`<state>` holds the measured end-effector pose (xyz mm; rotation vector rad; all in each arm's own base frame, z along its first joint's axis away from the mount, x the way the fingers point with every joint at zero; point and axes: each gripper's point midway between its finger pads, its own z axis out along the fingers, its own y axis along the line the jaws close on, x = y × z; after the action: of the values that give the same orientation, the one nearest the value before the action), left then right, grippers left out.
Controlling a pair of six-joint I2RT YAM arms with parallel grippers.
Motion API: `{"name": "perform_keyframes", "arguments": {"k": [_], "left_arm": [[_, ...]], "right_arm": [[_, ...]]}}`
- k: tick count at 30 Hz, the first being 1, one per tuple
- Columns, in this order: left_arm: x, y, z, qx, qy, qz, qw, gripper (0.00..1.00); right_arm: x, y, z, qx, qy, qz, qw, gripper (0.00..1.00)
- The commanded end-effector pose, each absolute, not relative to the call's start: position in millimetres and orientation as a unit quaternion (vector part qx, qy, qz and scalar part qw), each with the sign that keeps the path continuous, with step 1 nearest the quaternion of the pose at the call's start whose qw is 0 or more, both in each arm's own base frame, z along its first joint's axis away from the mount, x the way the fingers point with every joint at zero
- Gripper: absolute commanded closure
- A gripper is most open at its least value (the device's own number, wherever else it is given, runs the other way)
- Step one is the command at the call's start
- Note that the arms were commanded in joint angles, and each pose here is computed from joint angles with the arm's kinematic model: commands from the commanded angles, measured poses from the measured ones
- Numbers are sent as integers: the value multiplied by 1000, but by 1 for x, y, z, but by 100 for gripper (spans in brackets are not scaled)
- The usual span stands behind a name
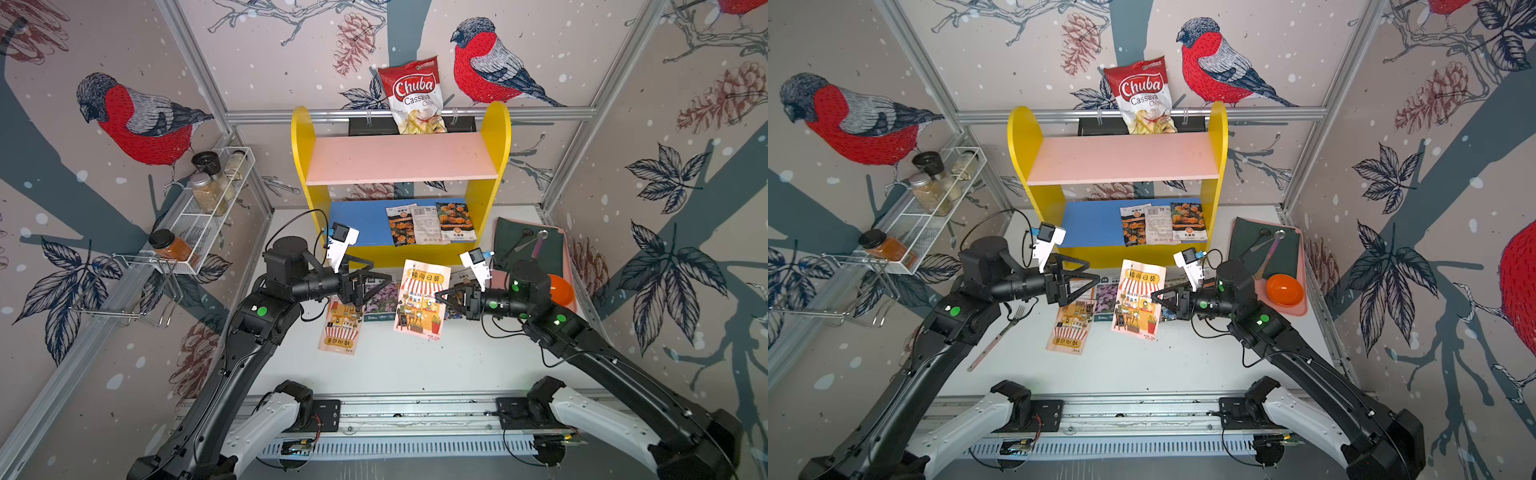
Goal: Take the seed bag off the shelf
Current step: Pick up the seed packet from the shelf, then place the seed packet at the center of the board.
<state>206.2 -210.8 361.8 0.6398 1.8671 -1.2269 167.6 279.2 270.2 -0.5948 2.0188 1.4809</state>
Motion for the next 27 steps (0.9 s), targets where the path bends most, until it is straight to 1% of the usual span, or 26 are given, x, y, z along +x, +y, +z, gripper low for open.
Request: {"name": "perform_keyframes", "arguments": {"k": [1,5,17,27], "left_arm": [[205,-208,360,263,733,-476,408,4],[207,-207,356,258,737,-474,407,4],[215,-202,355,246,738,-458,429,5],[216,-195,353,239,745,-438,444,5]], "right_arm": [[170,290,259,-193,757,554,289,100],[157,305,237,-201,766,551,264,100],[138,335,204,-215,769,558,227,100],[132,346,175,-209,784,548,202,100]]}}
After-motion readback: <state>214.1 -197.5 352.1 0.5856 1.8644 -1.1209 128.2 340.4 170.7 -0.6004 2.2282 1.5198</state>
